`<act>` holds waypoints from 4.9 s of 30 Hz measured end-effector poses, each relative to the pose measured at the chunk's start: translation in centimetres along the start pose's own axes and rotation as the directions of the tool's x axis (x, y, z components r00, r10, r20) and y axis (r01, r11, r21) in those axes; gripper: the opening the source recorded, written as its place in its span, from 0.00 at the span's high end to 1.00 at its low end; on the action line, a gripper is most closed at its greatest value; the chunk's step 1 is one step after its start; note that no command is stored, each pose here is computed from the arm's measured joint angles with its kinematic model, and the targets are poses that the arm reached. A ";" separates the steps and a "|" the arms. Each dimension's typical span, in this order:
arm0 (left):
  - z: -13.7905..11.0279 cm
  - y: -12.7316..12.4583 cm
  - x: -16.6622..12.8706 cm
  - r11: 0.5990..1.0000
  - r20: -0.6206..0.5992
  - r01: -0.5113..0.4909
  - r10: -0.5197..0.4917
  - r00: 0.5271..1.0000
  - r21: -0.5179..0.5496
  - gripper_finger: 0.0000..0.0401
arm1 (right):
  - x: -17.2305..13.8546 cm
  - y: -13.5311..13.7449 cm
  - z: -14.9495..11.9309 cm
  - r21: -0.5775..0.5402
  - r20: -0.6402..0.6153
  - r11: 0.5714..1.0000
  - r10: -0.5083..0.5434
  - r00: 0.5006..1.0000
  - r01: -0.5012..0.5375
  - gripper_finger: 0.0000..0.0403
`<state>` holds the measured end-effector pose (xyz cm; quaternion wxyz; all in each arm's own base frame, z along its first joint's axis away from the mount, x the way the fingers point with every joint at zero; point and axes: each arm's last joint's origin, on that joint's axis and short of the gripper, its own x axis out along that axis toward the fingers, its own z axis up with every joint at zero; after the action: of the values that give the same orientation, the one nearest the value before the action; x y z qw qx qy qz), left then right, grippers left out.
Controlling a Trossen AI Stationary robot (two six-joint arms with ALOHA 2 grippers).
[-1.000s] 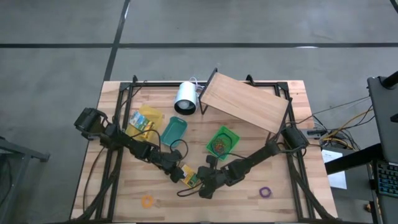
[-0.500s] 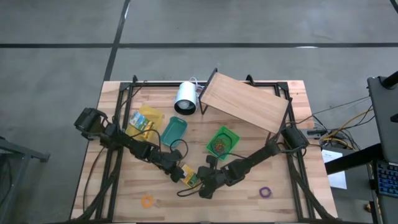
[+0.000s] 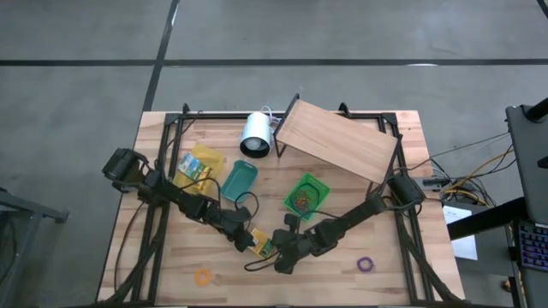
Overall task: Pick & Place Office Desk Supplies
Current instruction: Put the big yellow crayon box into the yellow bin
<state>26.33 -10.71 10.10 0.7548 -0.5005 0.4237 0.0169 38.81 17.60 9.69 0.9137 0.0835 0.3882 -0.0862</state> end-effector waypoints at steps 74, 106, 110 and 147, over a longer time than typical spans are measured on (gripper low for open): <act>0.2 -0.4 0.0 0.997 0.030 0.037 -0.039 0.999 0.067 0.87 | -13.2 -5.0 -6.3 0.003 0.496 0.998 -0.053 0.867 0.059 0.98; 0.8 -3.5 -2.8 0.970 0.087 0.202 -0.215 0.973 0.138 0.91 | -13.0 -5.1 -6.4 0.004 0.497 0.998 -0.053 0.866 0.059 0.98; 0.9 -4.3 -4.8 0.967 0.144 0.186 -0.211 0.967 0.173 0.91 | -13.0 -5.1 -6.4 0.004 0.497 0.998 -0.053 0.866 0.059 0.98; -1.1 -2.4 -29.2 0.876 0.625 -0.457 0.445 0.641 -0.154 0.91 | -13.0 -5.1 -6.4 0.002 0.496 0.998 -0.054 0.867 0.061 0.98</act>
<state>8.02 -1.15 30.83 0.8291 -0.3353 0.2500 0.3710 24.30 15.28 14.28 0.9803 0.0409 0.1437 -0.1292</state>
